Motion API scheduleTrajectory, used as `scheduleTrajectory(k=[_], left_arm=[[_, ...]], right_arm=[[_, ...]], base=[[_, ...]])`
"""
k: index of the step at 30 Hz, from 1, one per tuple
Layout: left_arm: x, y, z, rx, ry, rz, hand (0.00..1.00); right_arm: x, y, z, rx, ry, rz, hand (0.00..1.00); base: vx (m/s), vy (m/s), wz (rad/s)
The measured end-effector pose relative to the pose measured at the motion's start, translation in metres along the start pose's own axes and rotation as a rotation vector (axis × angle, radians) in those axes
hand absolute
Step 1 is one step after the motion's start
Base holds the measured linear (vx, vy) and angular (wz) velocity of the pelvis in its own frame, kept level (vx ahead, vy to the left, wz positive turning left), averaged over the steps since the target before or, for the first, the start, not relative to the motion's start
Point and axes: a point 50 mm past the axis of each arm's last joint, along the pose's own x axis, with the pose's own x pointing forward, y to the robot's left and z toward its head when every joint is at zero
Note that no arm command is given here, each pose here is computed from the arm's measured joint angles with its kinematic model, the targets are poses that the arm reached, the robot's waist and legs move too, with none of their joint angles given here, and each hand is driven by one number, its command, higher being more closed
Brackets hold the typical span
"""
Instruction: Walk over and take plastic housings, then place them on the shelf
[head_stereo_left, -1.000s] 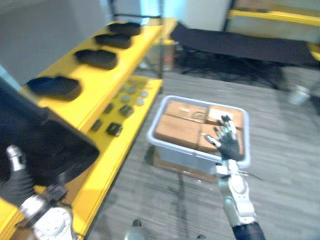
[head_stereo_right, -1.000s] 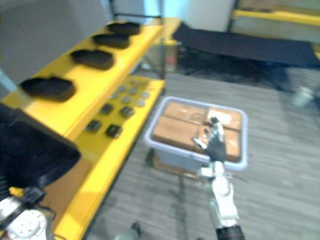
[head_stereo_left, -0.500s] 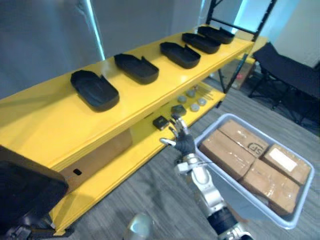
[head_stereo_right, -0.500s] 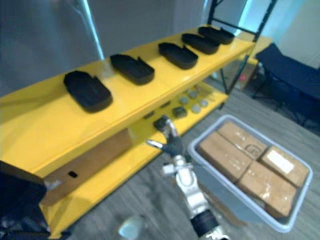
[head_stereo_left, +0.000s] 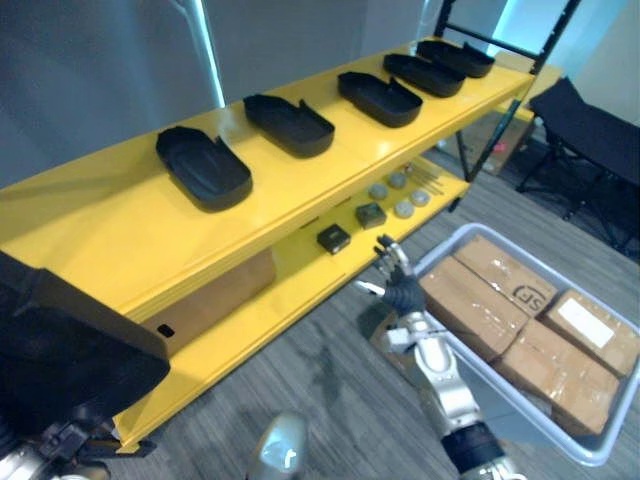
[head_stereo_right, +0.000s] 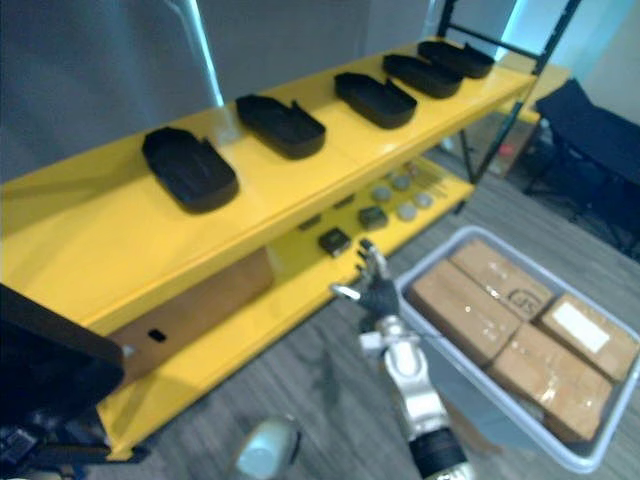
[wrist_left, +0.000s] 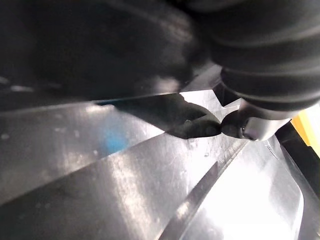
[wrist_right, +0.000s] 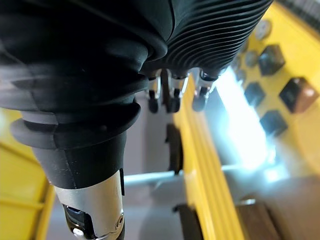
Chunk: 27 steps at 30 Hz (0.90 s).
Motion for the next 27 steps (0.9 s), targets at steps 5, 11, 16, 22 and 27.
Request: scheduleTrajectory(k=[5, 11, 16, 22, 27], left_arm=[[0.006, 0.013, -0.010, 0.086, 0.015, 0.031, 1.00], [0.007, 0.025, -0.010, 0.136, 0.006, 0.037, 1.00], [0.007, 0.020, -0.008, 0.118, -0.011, -0.014, 1.00], [0.005, 0.011, -0.009, 0.080, -0.007, -0.037, 1.00], [0.003, -0.003, -0.009, 0.028, 0.000, -0.065, 1.00]], right_arm=[[0.007, 0.018, 0.006, 0.029, -0.047, 0.099, 0.00], [0.012, 0.026, 0.008, 0.030, -0.060, 0.122, 0.00], [0.007, 0.023, 0.003, 0.032, -0.039, 0.091, 0.00], [-0.010, 0.013, -0.010, 0.027, 0.021, 0.035, 0.00], [-0.012, 0.009, -0.007, -0.006, 0.006, 0.044, 0.00]], base=[[-0.03, 0.001, 0.51], [0.05, -0.035, 0.36], [0.00, -0.012, -0.34], [-0.06, 0.004, -0.34], [-0.02, 0.003, -0.17]])
